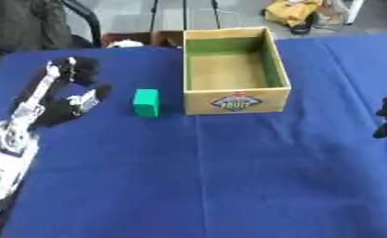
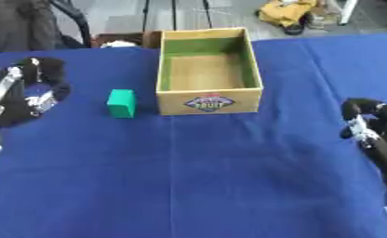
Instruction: Pick up objects on the table and place them in the box.
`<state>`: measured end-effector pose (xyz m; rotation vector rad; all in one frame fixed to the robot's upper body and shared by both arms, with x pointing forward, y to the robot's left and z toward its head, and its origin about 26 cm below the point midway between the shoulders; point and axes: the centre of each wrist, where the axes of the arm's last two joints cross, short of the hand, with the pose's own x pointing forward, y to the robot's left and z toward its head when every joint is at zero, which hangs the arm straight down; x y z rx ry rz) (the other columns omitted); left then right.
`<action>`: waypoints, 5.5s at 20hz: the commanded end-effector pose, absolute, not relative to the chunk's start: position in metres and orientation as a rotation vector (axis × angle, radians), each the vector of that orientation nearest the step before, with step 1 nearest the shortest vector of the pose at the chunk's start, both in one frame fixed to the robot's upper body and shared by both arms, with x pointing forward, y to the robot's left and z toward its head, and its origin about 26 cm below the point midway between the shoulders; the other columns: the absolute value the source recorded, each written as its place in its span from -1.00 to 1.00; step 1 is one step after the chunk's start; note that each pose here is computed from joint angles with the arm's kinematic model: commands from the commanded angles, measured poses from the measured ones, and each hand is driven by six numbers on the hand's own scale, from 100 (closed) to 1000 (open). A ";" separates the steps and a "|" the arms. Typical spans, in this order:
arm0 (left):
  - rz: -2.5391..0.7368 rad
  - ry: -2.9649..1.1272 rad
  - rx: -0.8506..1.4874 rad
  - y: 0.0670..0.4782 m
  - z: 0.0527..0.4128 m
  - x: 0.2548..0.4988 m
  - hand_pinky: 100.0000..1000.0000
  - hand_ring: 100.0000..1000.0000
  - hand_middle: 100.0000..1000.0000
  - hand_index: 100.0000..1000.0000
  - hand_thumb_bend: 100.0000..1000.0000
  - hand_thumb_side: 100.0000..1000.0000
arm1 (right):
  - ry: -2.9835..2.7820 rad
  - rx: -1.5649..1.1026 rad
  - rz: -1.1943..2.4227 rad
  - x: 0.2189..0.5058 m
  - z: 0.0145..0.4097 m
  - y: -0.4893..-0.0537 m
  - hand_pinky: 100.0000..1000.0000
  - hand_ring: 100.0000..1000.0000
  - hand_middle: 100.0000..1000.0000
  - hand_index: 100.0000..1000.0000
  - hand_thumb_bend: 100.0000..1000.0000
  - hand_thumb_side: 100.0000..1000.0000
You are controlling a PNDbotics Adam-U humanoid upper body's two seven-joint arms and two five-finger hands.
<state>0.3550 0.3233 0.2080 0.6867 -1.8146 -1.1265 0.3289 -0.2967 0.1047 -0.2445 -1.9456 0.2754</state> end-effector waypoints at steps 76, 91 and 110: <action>-1.344 -1.733 0.972 0.283 0.258 0.470 -0.54 -0.62 -0.71 -0.42 -1.00 -1.00 | -1.952 -0.219 0.352 0.331 0.110 -0.295 -0.15 -0.26 0.06 0.44 -0.39 0.13; -1.406 -1.753 1.015 0.226 0.223 0.489 -0.27 -0.33 -0.44 -0.17 -0.99 -1.00 | -1.965 -0.193 0.382 0.334 0.114 -0.289 -0.15 -0.27 0.05 0.44 -0.38 0.12; -1.461 -1.789 0.927 0.236 0.219 0.485 0.15 0.07 0.06 0.38 0.65 0.49 | -1.959 -0.194 0.367 0.333 0.112 -0.290 -0.15 -0.26 0.05 0.44 -0.40 0.13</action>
